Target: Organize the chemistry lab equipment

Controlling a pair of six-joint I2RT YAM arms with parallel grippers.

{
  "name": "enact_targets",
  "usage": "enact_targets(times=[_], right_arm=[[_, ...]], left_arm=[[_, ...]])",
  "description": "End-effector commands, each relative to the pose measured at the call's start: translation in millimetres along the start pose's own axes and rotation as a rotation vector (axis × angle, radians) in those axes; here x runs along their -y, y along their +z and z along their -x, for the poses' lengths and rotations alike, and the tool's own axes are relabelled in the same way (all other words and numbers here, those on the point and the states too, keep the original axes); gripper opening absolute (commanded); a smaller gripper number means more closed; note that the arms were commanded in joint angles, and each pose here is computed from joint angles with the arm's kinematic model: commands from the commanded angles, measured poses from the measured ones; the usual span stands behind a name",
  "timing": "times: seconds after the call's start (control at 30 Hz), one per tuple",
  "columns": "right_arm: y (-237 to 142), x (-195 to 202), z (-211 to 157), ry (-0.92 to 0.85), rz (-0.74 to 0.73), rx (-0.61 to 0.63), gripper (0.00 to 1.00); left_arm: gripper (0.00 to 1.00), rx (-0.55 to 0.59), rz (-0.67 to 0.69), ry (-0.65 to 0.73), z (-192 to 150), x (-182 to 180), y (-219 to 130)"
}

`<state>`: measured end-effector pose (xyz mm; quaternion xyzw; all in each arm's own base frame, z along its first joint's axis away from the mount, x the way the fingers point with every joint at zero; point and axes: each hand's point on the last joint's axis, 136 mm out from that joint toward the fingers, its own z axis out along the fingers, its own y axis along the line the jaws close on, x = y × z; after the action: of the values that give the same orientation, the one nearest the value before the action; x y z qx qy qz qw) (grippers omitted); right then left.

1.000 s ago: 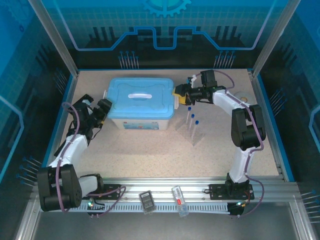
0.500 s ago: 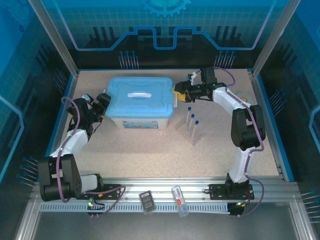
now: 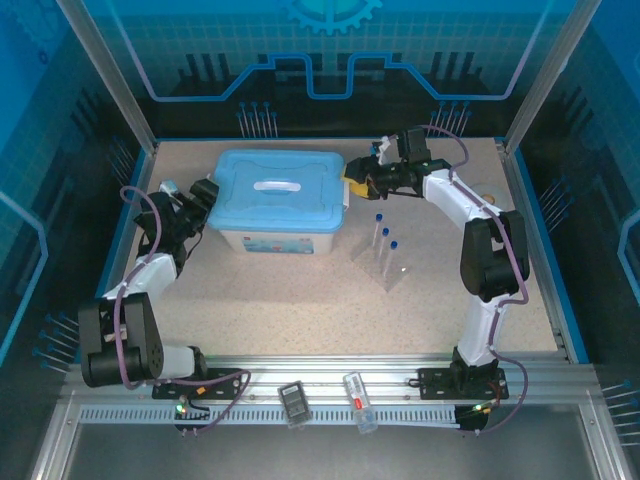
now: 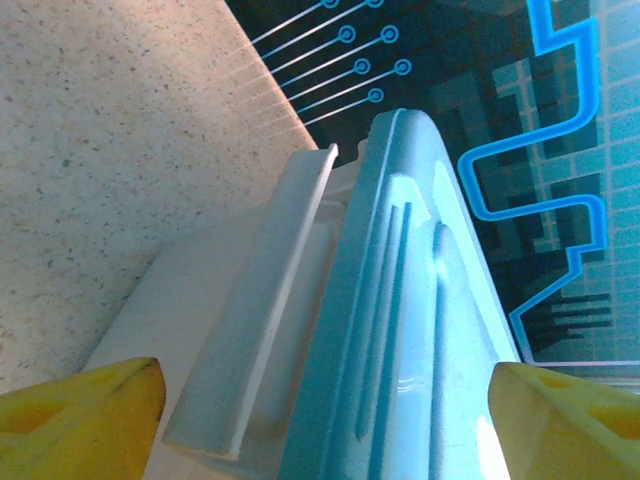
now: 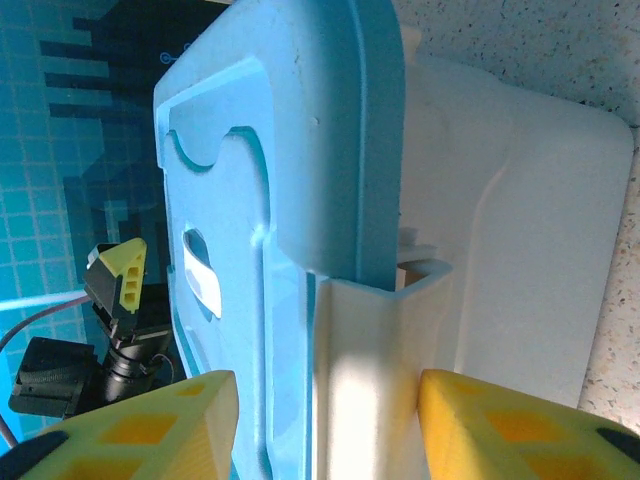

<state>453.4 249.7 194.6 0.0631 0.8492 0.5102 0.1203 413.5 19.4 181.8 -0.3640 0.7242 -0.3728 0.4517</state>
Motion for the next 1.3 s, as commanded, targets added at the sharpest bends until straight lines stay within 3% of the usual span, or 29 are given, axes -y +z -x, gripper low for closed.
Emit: enact_targets(times=[0.0, 0.13, 0.23, 0.7, 1.27], right_arm=[[1, -28, -7, -0.052, 0.037, -0.015, 0.52], [0, -31, -5, -0.056, 0.037, -0.008, 0.52], [0, -34, -5, -0.062, 0.037, -0.004, 0.52], [4, -52, -10, -0.116, 0.003, -0.002, 0.53], [17, -62, -18, -0.155, -0.040, -0.021, 0.53]], left_arm=[[0.78, -0.002, -0.081, 0.039, 7, 23, 4], [0.66, -0.011, -0.092, 0.048, 7, 29, 2], [0.63, -0.013, -0.090, 0.067, 6, 34, -1], [0.63, -0.025, -0.012, 0.243, -11, 54, -11], [0.63, -0.101, 0.066, 0.386, -38, 62, 2]])
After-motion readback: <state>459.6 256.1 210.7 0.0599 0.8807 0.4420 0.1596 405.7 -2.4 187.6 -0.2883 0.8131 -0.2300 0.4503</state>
